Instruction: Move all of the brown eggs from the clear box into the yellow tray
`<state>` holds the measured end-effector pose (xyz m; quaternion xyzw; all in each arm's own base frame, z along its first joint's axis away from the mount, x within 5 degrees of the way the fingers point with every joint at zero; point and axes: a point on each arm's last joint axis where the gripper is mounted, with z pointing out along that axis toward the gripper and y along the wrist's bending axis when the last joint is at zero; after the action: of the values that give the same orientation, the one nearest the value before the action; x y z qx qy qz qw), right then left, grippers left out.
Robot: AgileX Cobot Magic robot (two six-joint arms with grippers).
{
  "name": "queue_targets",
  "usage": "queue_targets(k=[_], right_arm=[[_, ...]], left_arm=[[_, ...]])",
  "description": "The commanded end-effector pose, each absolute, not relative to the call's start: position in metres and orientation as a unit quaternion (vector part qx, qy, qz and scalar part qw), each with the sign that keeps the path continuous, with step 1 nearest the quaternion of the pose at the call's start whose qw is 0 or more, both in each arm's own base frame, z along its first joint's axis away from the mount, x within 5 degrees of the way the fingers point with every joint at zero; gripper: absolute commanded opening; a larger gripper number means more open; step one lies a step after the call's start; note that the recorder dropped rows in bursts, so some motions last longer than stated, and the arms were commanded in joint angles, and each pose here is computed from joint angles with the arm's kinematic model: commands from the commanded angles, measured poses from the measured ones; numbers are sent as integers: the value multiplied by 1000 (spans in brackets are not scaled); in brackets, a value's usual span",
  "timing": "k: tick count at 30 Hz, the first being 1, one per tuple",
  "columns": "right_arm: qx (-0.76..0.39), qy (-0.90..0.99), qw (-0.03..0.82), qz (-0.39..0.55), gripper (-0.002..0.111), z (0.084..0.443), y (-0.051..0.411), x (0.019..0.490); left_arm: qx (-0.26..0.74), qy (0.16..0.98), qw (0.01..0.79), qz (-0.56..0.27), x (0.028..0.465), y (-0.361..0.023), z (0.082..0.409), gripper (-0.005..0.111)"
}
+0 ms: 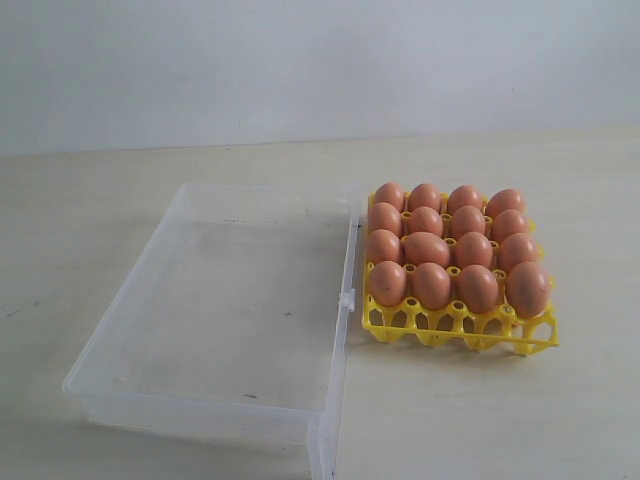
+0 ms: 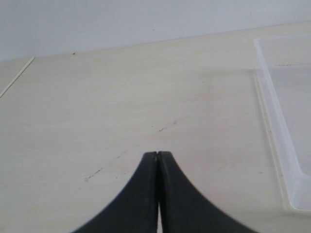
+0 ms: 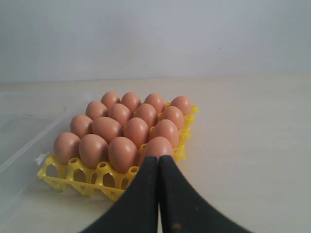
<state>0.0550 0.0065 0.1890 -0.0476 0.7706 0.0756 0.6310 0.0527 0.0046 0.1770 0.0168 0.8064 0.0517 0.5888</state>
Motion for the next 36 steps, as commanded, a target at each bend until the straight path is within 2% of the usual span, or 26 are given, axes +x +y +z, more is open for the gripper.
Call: queue_targets(k=[1, 12, 22, 36], right_arm=[[-20, 765, 640, 62, 0, 190, 2, 56], [-10, 792, 606, 79, 0, 182, 3, 54], [-164, 770, 609, 99, 0, 184, 23, 49], [-169, 767, 611, 101, 0, 184, 23, 49]], left_arm=[[16, 802, 596, 47, 53, 4, 179, 0], [17, 802, 595, 48, 53, 4, 179, 0], [16, 802, 596, 47, 53, 4, 179, 0], [16, 802, 596, 47, 53, 4, 179, 0]])
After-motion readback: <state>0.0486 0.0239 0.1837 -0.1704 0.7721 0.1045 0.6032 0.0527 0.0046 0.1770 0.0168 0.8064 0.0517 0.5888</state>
